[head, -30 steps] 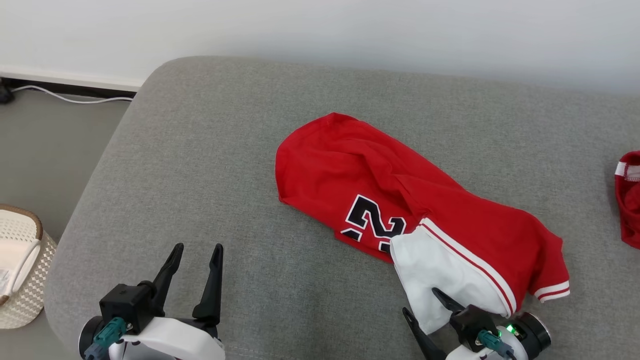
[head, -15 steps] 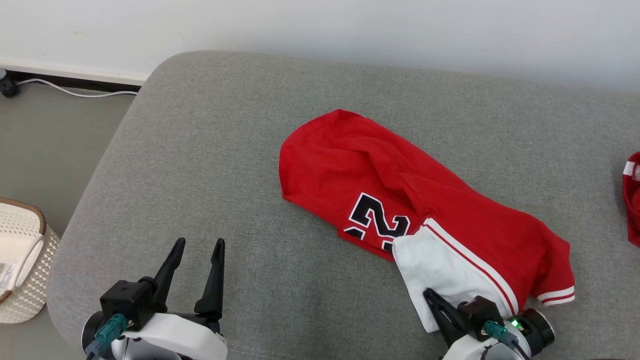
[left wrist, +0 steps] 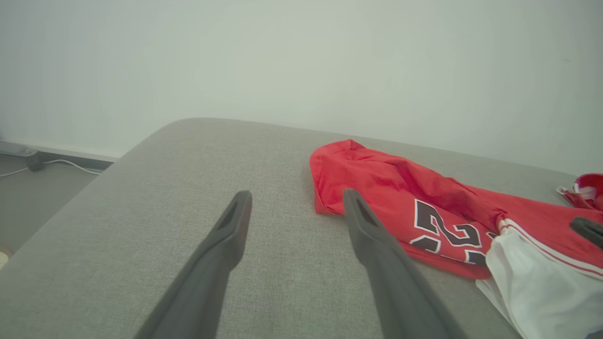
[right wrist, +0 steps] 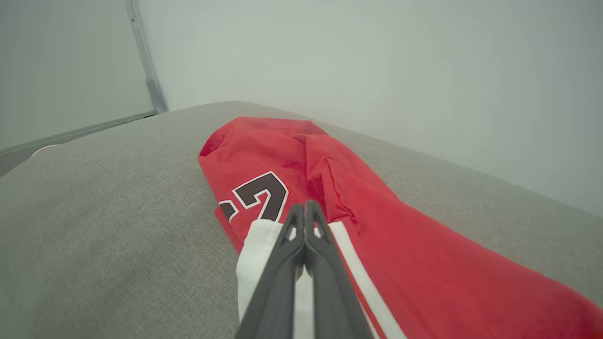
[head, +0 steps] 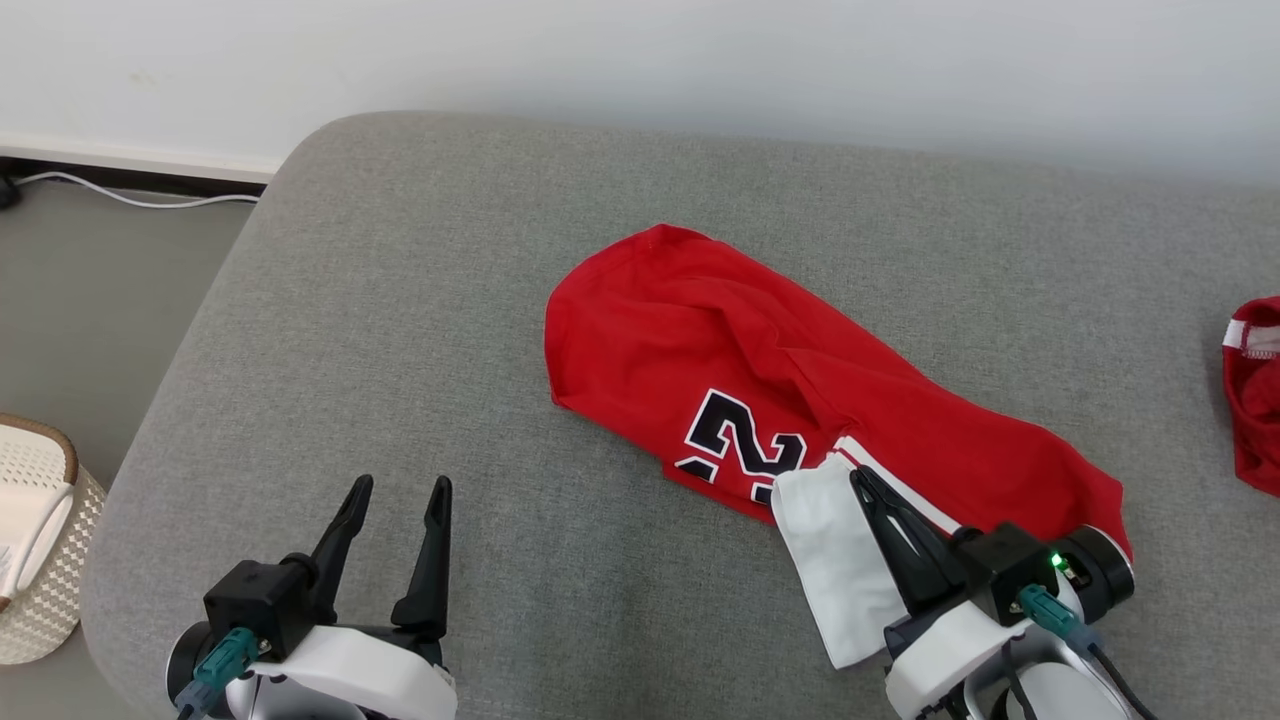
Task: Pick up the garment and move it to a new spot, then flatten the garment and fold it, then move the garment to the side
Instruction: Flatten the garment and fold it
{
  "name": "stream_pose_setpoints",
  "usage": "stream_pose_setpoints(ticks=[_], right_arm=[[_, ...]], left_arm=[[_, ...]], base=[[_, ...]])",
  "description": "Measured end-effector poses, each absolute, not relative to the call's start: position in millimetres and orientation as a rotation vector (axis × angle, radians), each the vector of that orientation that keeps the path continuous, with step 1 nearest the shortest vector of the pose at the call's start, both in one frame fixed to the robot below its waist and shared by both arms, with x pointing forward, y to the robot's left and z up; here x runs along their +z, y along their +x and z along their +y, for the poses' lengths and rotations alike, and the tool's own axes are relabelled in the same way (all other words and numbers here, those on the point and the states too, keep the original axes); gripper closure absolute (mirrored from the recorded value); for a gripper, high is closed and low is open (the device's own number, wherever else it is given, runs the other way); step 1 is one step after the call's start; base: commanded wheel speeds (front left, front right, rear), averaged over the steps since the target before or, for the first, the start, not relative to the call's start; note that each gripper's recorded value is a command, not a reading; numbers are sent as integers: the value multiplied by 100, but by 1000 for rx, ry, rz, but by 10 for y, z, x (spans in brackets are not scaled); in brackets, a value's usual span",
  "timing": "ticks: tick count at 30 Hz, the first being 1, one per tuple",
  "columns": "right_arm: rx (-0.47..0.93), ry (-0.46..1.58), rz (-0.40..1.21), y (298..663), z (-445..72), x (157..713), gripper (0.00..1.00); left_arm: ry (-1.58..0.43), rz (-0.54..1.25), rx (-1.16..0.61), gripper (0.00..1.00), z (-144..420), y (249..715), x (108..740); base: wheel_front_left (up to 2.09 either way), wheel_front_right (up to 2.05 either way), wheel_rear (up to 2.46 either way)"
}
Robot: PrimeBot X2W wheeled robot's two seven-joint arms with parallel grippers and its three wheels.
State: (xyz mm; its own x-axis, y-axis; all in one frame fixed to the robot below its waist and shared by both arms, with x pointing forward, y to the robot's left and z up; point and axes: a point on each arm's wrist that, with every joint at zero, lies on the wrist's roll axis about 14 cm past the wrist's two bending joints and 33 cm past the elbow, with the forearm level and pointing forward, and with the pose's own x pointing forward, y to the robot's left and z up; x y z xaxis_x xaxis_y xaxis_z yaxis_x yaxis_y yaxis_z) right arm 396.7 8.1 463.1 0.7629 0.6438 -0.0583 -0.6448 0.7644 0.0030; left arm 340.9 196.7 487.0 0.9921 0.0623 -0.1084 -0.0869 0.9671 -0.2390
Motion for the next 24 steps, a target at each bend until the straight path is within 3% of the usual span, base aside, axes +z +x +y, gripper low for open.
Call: stream_pose_setpoints(ticks=[6,12,13,14,15,24], right_arm=[[744,-23,36,3893,173,4695,100],[702,7,-4,3910,95,4842,100],[685,16,-10,3908,54,4867,81],[663,30,-15,3909,2,4888,35],[644,39,-22,3902,-50,4914,0],[431,88,-105,3880,-650,5175,0]], left_arm=[[-241,92,68,0,1955,3401,4891],[-240,81,61,0,1942,3407,4924],[-239,79,60,0,1941,3410,4932],[-237,76,58,0,1939,3417,4941],[-235,73,54,0,1934,3424,4951],[-207,56,14,0,1871,3507,5028]], base=[[0,0,0],[0,0,0],[0,0,0],[0,0,0],[0,0,0],[0,0,0]])
